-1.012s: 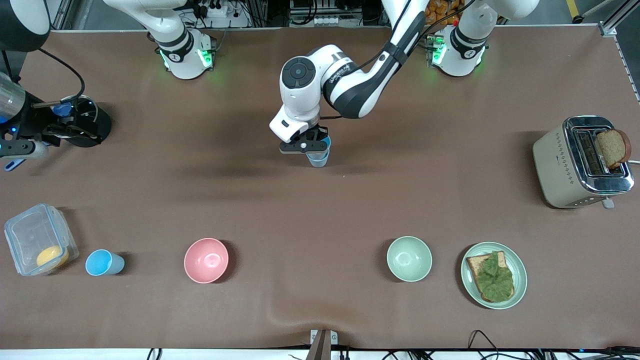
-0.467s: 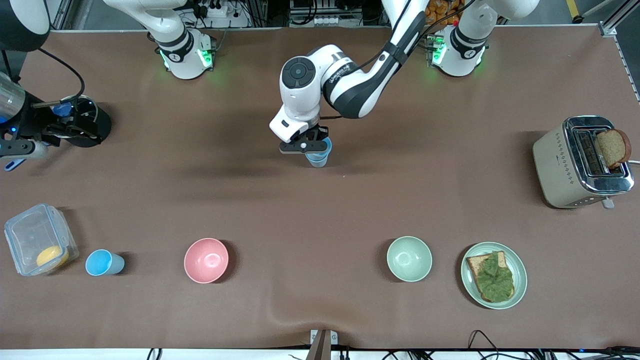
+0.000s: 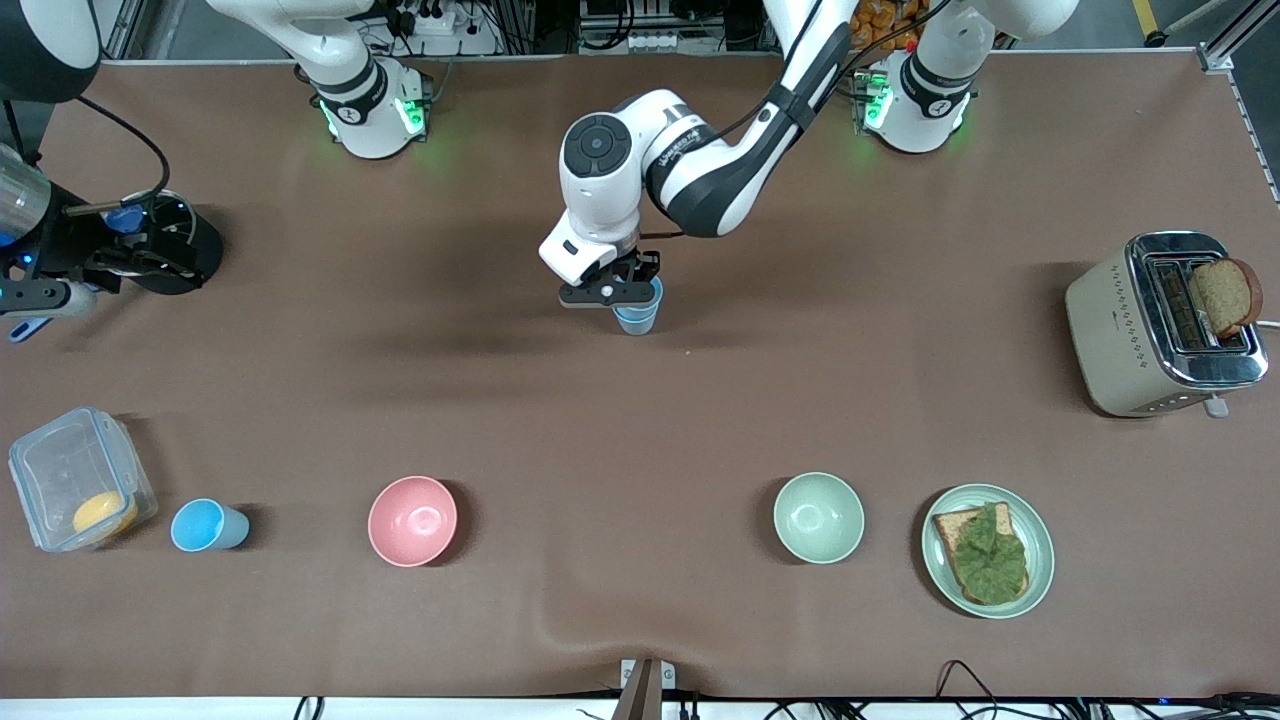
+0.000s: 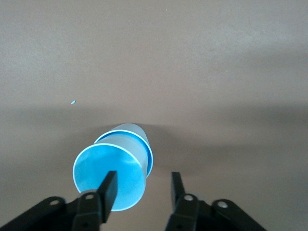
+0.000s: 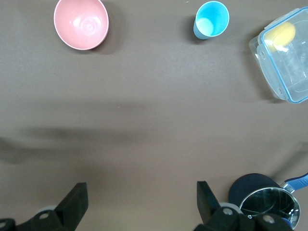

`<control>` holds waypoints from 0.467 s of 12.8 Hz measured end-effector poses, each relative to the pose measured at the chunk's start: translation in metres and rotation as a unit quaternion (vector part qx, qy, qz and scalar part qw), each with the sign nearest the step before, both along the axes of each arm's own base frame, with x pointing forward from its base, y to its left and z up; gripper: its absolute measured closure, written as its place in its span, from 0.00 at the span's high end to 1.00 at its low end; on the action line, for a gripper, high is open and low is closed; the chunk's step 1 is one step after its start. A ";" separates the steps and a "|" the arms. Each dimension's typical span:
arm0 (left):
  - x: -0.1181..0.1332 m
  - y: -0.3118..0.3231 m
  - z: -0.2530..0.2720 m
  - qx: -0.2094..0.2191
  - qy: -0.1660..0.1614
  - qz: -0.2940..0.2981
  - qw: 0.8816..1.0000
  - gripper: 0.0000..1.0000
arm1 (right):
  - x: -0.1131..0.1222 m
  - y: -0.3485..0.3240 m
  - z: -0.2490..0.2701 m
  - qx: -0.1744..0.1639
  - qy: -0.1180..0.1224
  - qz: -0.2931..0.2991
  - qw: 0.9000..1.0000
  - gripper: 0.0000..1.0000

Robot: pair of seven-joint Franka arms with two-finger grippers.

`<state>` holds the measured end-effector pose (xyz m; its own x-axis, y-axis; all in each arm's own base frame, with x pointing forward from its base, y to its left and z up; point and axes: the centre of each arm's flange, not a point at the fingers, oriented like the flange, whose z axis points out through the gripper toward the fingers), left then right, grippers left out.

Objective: Stack blue cups with both arms
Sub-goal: 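Open the left gripper to release the stacked cup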

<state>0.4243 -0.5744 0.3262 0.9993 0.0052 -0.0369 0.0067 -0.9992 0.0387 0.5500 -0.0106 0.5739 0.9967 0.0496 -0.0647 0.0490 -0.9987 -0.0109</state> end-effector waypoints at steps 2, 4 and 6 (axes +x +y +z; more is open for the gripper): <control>0.006 0.001 0.018 -0.011 -0.009 0.004 1.000 0.77 | 0.000 0.000 0.000 0.000 0.000 0.000 1.000 1.00; 0.024 0.019 0.050 -0.016 -0.014 0.021 1.000 0.97 | 0.000 0.000 0.000 0.000 0.000 0.000 1.000 1.00; 0.045 0.055 0.085 -0.007 -0.004 0.047 0.999 1.00 | 0.000 0.001 0.000 0.000 -0.001 0.001 1.000 1.00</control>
<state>0.4698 -0.5198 0.4116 0.9948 0.0979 -0.0298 0.0994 -0.9936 0.0540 0.5502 -0.0099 0.5744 0.9967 0.0507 -0.0636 0.0502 -0.9987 -0.0108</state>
